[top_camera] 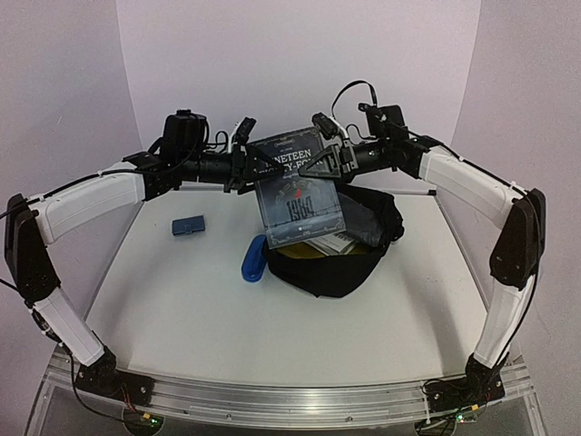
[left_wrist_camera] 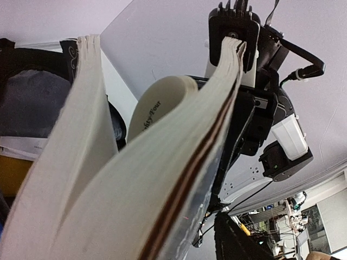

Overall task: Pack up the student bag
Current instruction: Pick up the book from the center of the board, then place the book in the student bag.

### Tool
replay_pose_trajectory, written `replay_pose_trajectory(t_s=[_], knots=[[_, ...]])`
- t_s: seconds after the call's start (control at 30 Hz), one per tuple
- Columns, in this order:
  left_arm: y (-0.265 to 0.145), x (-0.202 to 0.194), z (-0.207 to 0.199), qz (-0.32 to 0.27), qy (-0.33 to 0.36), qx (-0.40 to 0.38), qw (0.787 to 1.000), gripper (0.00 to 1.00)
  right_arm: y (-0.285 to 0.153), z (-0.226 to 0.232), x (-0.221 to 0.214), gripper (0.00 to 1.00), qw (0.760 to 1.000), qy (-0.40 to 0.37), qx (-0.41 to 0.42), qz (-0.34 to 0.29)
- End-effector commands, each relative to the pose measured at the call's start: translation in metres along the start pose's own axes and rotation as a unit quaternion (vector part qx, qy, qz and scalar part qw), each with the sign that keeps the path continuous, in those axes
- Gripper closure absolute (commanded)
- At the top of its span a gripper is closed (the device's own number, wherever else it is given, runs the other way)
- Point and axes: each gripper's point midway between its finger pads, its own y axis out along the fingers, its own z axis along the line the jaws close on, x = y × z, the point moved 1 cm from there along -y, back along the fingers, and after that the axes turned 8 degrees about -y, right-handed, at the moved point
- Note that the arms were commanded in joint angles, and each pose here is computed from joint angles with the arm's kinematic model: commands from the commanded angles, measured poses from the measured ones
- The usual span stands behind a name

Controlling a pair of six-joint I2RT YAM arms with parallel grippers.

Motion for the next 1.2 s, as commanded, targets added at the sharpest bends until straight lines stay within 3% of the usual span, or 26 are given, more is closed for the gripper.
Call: replay_pose_trajectory(t_s=[0.0,0.07,0.13,0.17,0.23,0.3,0.4,0.53,0.67,0.87,1.03,1.1,1.17], knots=[[-0.003,0.005,-0.041,-0.003,0.031,-0.082,0.996,0.52,-0.005,0.026,0.034,1.00,0.996,-0.076,0.016,-0.032],[-0.004,0.004,-0.045,-0.002,0.033,-0.092,0.995,0.59,-0.006,0.020,0.033,1.00,0.997,-0.074,0.008,-0.034],[-0.003,0.004,-0.046,-0.001,0.029,-0.101,0.994,0.73,-0.008,0.013,0.035,0.97,0.997,-0.071,-0.003,-0.038],[-0.004,0.004,-0.046,-0.002,0.028,-0.103,0.994,0.80,-0.010,0.006,0.037,0.86,0.996,-0.070,-0.017,-0.043],[-0.007,0.008,-0.041,-0.011,0.016,-0.095,0.995,0.96,-0.024,-0.016,0.043,0.52,0.994,-0.065,-0.063,-0.060],[-0.016,0.017,-0.027,-0.037,-0.010,-0.069,0.997,1.00,-0.053,-0.053,0.049,0.26,0.985,-0.055,-0.139,-0.085],[-0.043,0.039,-0.005,-0.116,-0.045,-0.011,0.992,1.00,-0.105,-0.116,0.041,0.13,0.947,-0.069,-0.302,-0.084],[-0.080,0.053,0.009,-0.197,-0.074,0.034,0.977,1.00,-0.113,-0.154,-0.010,0.13,0.898,-0.138,-0.415,0.048],[-0.097,0.053,0.024,-0.227,-0.105,0.078,0.965,1.00,-0.102,-0.178,-0.063,0.12,0.845,-0.191,-0.466,0.182],[-0.123,0.054,0.049,-0.281,-0.144,0.154,0.936,1.00,-0.093,-0.208,-0.112,0.09,0.790,-0.227,-0.485,0.298],[-0.137,0.052,0.057,-0.305,-0.173,0.167,0.922,1.00,-0.093,-0.238,-0.140,0.08,0.740,-0.246,-0.503,0.373],[-0.138,0.049,0.059,-0.305,-0.178,0.166,0.921,1.00,-0.093,-0.247,-0.146,0.15,0.734,-0.240,-0.507,0.382],[-0.139,0.047,0.059,-0.305,-0.181,0.164,0.921,1.00,-0.093,-0.252,-0.147,0.37,0.732,-0.235,-0.512,0.384]])
